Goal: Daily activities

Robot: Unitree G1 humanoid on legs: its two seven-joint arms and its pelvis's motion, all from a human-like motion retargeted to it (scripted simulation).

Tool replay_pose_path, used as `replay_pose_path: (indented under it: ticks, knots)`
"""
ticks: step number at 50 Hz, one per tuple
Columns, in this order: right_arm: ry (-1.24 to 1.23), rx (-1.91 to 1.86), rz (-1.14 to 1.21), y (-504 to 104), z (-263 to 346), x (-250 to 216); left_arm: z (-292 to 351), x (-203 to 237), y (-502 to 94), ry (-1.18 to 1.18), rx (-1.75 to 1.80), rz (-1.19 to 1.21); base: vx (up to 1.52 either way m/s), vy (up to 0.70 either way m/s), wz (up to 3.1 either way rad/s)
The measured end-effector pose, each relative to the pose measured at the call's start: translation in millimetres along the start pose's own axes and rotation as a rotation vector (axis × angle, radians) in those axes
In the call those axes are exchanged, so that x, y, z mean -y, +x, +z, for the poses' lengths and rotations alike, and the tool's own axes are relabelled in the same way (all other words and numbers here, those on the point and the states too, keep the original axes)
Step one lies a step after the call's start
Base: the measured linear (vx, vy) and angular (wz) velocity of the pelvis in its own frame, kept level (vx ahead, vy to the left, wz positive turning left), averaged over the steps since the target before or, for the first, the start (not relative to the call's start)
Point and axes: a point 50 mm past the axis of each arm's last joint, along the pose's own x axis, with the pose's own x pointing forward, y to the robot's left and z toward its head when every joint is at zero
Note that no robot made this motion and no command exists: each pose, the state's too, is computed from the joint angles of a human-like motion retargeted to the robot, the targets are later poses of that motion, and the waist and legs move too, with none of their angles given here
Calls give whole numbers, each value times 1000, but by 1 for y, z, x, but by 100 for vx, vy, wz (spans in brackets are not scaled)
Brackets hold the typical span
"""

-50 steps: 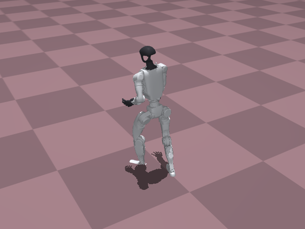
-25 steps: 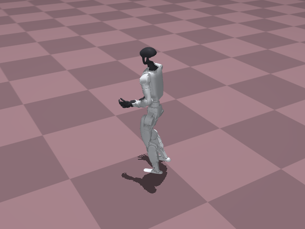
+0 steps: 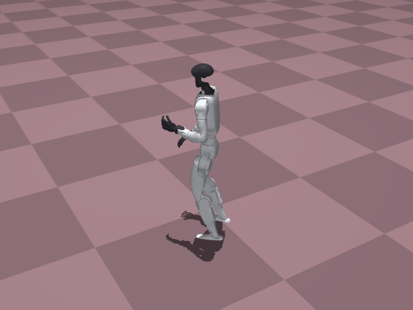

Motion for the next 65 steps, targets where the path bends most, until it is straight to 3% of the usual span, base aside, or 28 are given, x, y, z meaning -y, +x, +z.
replay_pose_path:
  ticks: [15, 30, 50, 65]
  knots:
    - [-199, 238, -62, 2, 30, 6, 33, 73, 27, -77, 174, -366, -5, -3, -33]
    - [-332, 488, -86, -8, 63, 2, 24, 133, 23, -201, 74, -664, -7, -9, -38]
    - [-526, 481, -19, -12, 35, -11, 17, 160, 11, -388, -86, -798, 3, 3, -45]
    - [-361, 418, -14, -17, 55, -18, 14, 161, 4, -675, -230, -729, 5, 18, -49]
